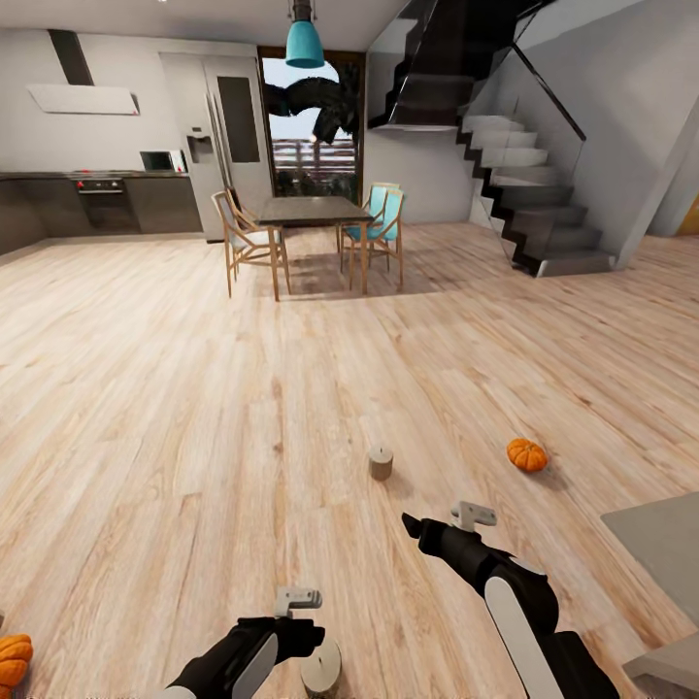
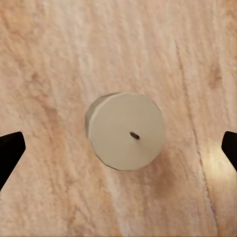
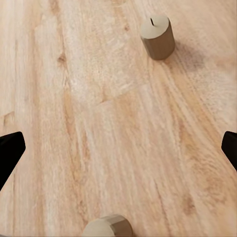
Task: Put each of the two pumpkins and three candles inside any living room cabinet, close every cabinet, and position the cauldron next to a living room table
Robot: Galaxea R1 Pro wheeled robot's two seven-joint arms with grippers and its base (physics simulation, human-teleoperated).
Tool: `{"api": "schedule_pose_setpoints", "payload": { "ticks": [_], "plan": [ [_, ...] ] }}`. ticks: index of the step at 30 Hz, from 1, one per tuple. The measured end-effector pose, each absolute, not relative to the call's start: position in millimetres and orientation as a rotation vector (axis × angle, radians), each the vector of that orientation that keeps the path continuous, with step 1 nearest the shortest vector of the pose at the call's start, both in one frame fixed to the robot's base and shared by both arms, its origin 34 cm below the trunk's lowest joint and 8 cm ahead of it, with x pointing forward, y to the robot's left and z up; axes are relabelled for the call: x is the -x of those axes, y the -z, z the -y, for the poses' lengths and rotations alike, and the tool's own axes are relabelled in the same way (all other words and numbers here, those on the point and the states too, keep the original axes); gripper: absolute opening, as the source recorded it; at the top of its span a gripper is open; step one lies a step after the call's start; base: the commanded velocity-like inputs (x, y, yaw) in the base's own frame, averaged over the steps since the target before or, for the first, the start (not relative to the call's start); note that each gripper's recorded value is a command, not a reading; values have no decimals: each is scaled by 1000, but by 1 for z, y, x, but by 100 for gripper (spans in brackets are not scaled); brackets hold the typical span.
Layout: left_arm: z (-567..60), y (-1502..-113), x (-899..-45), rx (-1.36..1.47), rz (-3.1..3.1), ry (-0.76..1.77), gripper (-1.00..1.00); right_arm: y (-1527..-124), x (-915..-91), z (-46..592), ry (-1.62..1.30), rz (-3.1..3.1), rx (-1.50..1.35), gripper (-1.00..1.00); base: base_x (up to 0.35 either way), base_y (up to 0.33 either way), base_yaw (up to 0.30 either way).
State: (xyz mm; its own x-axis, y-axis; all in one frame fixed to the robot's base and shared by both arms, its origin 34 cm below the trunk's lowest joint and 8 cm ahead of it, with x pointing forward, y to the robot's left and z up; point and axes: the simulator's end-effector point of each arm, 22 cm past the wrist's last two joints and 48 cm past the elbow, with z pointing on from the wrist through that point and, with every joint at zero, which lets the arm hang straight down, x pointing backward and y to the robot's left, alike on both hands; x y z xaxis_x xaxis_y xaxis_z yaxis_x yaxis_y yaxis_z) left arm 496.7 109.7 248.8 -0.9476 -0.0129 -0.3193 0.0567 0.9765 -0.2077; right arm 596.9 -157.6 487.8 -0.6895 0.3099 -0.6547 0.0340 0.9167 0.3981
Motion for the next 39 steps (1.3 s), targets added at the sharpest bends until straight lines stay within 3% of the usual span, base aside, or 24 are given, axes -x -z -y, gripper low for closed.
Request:
{"api": "schedule_pose_setpoints", "payload": {
  "ticks": [39],
  "plan": [
    [-103, -199, -490, -4, -2806, 264, 100, -423, -585, 160, -456, -2349, -266, 100, 0, 0, -23]
  ]
}}
